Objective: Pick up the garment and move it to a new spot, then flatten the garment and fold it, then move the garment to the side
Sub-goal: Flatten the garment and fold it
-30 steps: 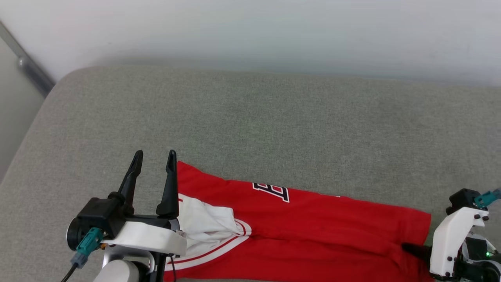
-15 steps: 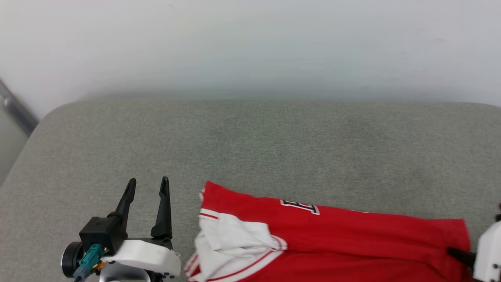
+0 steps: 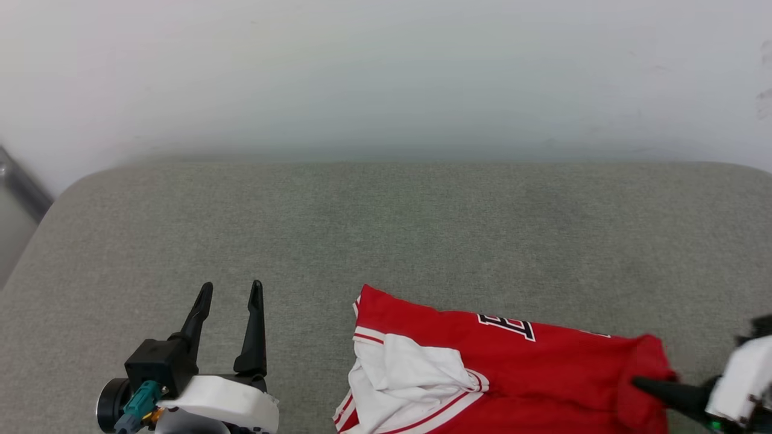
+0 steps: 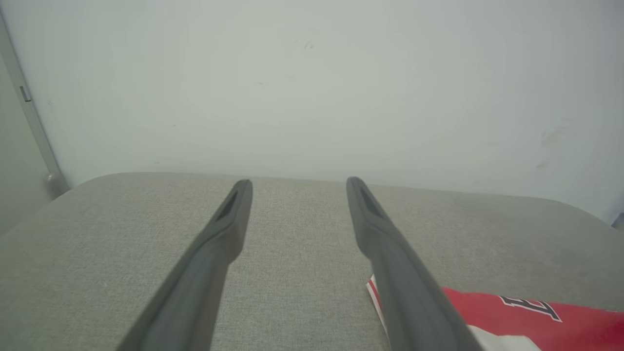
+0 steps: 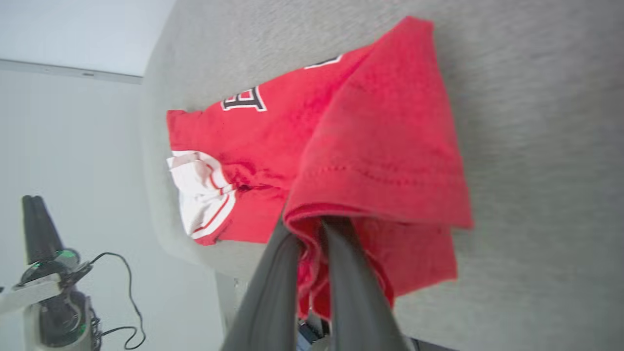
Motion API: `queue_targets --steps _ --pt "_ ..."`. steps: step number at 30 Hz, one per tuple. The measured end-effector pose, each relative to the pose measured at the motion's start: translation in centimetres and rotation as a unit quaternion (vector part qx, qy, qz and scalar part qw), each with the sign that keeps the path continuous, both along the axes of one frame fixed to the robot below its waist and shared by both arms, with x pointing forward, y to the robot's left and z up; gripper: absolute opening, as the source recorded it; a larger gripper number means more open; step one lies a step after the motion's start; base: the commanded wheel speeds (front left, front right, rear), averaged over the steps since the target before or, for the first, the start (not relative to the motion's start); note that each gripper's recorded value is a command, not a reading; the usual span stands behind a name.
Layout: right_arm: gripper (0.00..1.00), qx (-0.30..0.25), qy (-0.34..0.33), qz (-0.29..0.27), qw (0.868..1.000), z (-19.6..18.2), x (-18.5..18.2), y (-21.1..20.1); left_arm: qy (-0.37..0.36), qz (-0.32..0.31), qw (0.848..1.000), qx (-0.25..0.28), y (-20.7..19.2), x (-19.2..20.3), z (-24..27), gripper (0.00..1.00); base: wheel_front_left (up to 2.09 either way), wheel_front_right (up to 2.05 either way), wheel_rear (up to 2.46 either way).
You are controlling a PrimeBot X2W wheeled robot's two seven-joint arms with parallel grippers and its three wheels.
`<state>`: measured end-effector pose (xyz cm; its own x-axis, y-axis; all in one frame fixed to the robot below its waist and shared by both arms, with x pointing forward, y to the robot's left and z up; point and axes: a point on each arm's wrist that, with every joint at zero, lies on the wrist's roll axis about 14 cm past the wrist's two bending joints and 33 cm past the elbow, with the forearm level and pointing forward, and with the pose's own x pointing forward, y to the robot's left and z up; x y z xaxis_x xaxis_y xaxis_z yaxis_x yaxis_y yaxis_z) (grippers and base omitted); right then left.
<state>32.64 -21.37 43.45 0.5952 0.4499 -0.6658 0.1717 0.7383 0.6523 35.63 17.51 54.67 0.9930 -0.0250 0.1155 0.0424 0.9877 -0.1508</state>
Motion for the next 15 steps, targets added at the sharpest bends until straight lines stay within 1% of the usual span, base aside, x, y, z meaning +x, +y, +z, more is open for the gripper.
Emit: queue_targets --steps 2,6,10,12,15 --pt "0.00 0.058 0.001 0.025 0.998 0.5 0.2 3.2 0.001 0.002 1.000 -0.001 0.1 -0.1 -0.1 1.00 0.00 0.00 0.00" --pt "0.00 0.123 0.005 0.066 0.990 1.2 0.3 7.1 0.007 0.006 1.000 -0.002 0.3 -0.4 -0.3 1.00 0.00 0.00 0.00" --pt "0.00 0.161 0.009 0.120 0.980 1.6 0.6 11.2 0.011 0.013 1.000 -0.004 0.7 -0.6 -0.5 1.00 0.00 0.00 0.00" --pt "0.00 0.195 0.007 0.138 0.971 1.9 0.8 13.5 0.014 0.016 1.000 -0.004 0.9 -0.7 -0.7 1.00 0.00 0.00 0.00" --pt "0.00 0.213 0.009 0.176 0.961 2.0 0.7 17.3 0.014 0.018 1.000 -0.005 1.2 -0.6 -0.7 1.00 0.00 0.00 0.00"
